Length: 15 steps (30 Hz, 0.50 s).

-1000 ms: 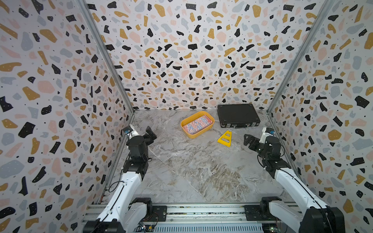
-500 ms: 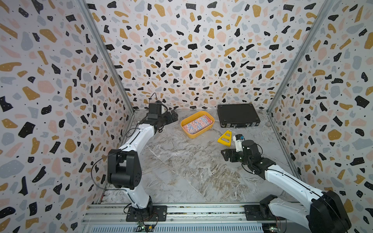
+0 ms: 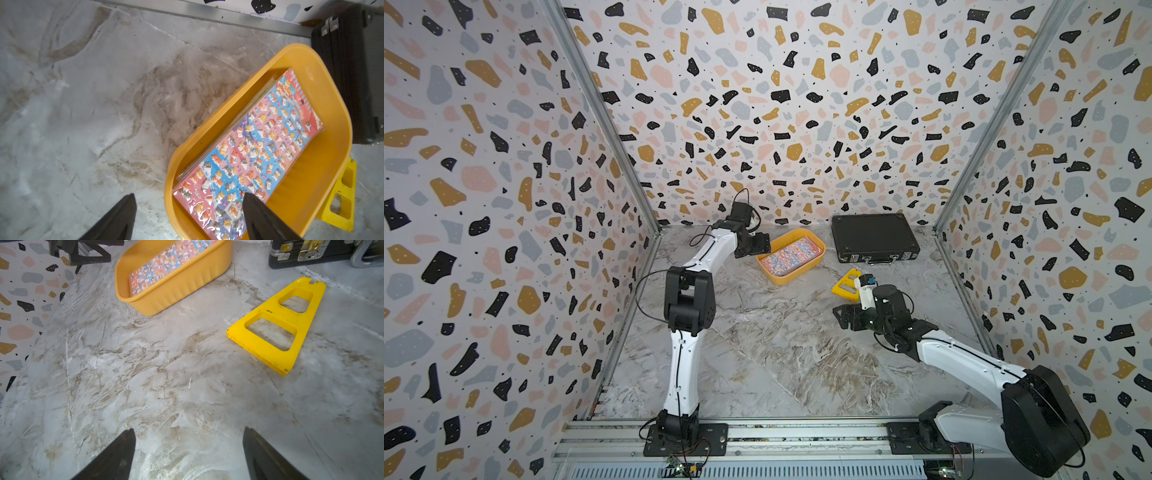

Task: Take the stickers out of the storage box
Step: Move the storage box to the center of the board.

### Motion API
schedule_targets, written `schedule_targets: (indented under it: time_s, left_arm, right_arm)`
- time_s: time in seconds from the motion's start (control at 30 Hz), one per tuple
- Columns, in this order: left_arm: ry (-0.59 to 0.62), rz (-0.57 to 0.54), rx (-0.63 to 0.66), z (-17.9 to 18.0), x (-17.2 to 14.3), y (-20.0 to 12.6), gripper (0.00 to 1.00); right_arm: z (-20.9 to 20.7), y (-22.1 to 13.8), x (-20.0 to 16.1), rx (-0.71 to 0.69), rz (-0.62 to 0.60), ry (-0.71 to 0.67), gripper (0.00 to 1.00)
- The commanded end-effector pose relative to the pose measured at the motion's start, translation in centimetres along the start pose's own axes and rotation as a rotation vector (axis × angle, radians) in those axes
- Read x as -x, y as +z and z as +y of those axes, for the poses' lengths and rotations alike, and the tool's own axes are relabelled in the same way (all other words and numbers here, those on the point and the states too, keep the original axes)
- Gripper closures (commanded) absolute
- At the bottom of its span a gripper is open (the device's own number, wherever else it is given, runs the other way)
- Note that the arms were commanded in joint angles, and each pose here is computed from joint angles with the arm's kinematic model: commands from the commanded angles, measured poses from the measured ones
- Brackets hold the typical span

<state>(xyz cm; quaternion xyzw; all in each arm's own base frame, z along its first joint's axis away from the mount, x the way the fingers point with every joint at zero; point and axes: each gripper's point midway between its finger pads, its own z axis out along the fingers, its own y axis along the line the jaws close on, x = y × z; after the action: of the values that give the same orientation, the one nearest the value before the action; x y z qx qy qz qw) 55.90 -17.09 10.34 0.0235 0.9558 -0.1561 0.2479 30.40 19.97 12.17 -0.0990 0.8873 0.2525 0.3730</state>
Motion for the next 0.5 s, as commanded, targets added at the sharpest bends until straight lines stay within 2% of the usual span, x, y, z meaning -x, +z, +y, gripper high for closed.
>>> schedule_targets:
  time_s: [0.0,0.23,0.33,0.47]
  left_arm:
    - [0.035,-0.007,0.053,0.8,1.0,-0.6,0.2]
    - [0.031,0.036,0.037,0.6,0.1,2.1,0.36]
    - [0.03,0.046,0.033,0.7,-0.2,2.5,0.38]
    - [0.023,0.057,0.022,0.4,-0.5,2.7,0.5]
  right_arm:
    - [1.4,-0.5,2.0,0.043,-0.048,-0.029,0.14]
    - [1.7,-0.4,2.0,0.059,-0.043,-0.032,0.14]
    - [1.9,-0.4,2.0,0.064,-0.041,-0.033,0.14]
    - [1.8,-0.3,2.0,0.062,-0.037,-0.033,0.14]
